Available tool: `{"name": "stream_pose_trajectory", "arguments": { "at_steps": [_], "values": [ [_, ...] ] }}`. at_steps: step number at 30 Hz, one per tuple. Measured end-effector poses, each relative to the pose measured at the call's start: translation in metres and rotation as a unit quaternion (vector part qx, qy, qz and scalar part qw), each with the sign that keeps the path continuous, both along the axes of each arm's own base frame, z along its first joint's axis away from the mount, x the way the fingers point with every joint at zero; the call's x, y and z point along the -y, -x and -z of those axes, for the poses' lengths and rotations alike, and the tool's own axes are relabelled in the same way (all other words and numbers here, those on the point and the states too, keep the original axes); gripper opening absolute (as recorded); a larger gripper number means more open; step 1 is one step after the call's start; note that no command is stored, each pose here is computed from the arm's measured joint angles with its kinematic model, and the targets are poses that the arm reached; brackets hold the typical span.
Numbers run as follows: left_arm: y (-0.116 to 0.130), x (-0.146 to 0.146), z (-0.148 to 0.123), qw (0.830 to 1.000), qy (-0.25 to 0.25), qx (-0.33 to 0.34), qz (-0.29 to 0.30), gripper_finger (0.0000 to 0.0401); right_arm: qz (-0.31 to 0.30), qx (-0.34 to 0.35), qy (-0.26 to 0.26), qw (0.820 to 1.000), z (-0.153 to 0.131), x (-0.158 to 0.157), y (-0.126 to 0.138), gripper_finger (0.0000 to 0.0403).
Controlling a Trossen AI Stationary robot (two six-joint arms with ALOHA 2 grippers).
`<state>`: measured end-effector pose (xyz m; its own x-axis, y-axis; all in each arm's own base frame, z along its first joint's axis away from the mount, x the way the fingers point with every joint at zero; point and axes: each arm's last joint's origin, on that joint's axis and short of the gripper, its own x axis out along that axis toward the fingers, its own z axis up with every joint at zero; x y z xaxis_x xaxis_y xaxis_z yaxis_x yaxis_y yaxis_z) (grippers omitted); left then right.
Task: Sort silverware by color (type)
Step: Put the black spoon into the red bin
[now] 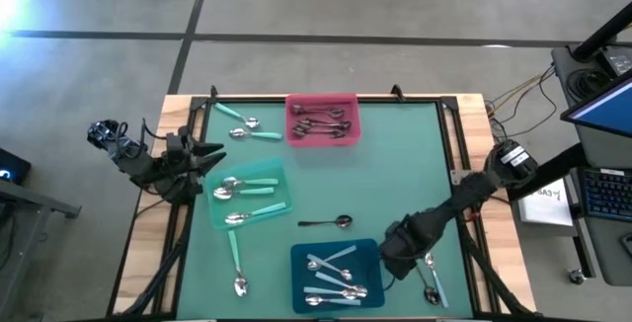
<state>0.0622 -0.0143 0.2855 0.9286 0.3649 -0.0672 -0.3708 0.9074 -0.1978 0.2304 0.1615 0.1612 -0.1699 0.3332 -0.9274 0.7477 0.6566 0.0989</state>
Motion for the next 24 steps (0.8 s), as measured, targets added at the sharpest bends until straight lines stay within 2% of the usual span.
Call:
{"name": "stream_pose_trajectory", "arguments": {
  "at_steps": [4, 13, 24],
  "values": [
    [0.000, 0.000, 0.000, 1.000, 0.000, 0.000, 0.000, 0.0107, 0.013, 0.001, 0.000, 1.000, 0.002, -0.009, 0.002, 0.0142],
    [0.000, 0.000, 0.000, 1.000, 0.006, 0.002, -0.001, 0.0107, -0.003, -0.019, 0.015, 1.000, 0.017, -0.018, 0.006, 0.0132],
    [0.000, 0.000, 0.000, 1.000, 0.006, 0.002, 0.000, 0.0107, -0.080, -0.015, 0.013, 0.997, 0.037, -0.016, 0.003, 0.0107]
  ]
}}
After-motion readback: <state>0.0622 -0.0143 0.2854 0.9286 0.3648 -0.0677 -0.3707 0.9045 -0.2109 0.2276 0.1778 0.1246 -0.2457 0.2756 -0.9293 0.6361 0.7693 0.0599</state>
